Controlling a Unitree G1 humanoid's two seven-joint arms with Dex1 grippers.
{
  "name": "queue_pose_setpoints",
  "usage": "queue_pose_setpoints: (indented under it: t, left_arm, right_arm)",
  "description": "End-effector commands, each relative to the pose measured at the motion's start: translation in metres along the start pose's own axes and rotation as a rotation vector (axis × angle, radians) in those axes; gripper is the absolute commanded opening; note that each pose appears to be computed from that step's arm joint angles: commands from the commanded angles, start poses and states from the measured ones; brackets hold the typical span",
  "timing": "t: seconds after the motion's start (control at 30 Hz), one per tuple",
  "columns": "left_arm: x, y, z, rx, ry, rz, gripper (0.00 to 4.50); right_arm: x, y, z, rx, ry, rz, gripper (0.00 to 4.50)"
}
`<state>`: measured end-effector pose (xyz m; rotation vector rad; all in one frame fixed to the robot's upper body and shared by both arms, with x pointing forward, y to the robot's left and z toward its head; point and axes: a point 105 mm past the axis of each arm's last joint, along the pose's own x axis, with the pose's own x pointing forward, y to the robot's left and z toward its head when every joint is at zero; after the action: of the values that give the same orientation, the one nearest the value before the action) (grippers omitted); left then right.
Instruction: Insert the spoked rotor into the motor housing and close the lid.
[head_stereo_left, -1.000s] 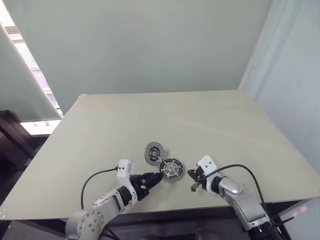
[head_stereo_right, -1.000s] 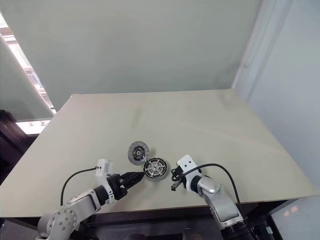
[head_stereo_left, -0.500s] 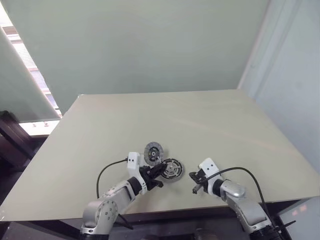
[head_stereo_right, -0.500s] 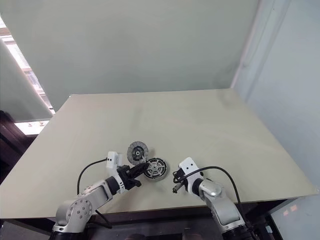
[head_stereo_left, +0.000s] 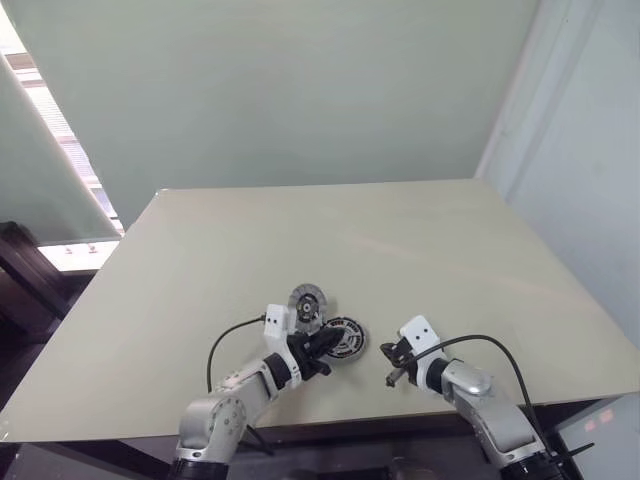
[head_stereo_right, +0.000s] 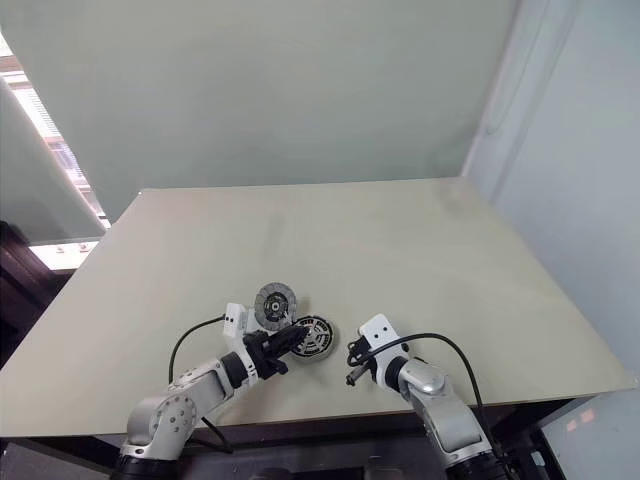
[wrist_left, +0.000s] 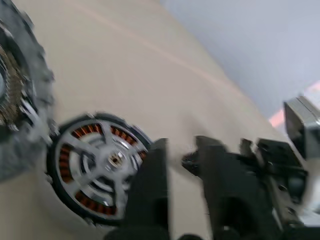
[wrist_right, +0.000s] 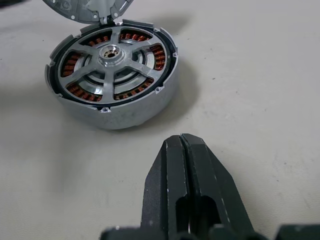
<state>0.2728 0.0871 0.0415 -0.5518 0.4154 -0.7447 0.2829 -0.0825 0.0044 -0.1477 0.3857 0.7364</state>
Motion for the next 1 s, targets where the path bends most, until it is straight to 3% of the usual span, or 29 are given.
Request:
queue_pose_setpoints:
  t: [0.03, 0.2, 0.27, 0.47, 0.63, 0.73, 1.0]
  left_arm:
    - [-0.007, -0.005, 0.019, 0.046, -0.066, -0.019, 2.33]
    - [-0.017, -0.002, 0.023, 0.041, -0.097, -0.010, 4.01]
    - [-0.024, -0.004, 0.028, 0.028, -0.127, -0.030, 4.47]
    - [-0.057, -0.011, 0.061, -0.131, -0.324, -0.068, 4.47]
    - [-0.077, -0.002, 0.083, -0.154, -0.470, 0.003, 4.47]
    - [-0.086, 0.010, 0.094, -0.132, -0.549, 0.090, 4.47]
    - [-0.089, 0.018, 0.082, -0.067, -0.495, 0.181, 4.47]
  right_arm:
    - [-0.002, -0.005, 0.020, -0.045, -0.066, -0.017, 0.00]
    - [0.000, -0.005, 0.029, -0.067, -0.096, -0.015, 0.00]
    - [0.001, -0.006, 0.036, -0.079, -0.126, -0.021, 0.00]
    - [0.006, 0.004, 0.074, -0.075, -0.271, 0.025, 0.00]
    - [0.024, 0.024, 0.083, -0.095, -0.278, 0.115, 0.00]
    - [0.041, 0.027, 0.071, -0.093, -0.211, 0.136, 0.00]
    - [0.059, 0.027, 0.029, -0.082, -0.051, 0.174, 0.00]
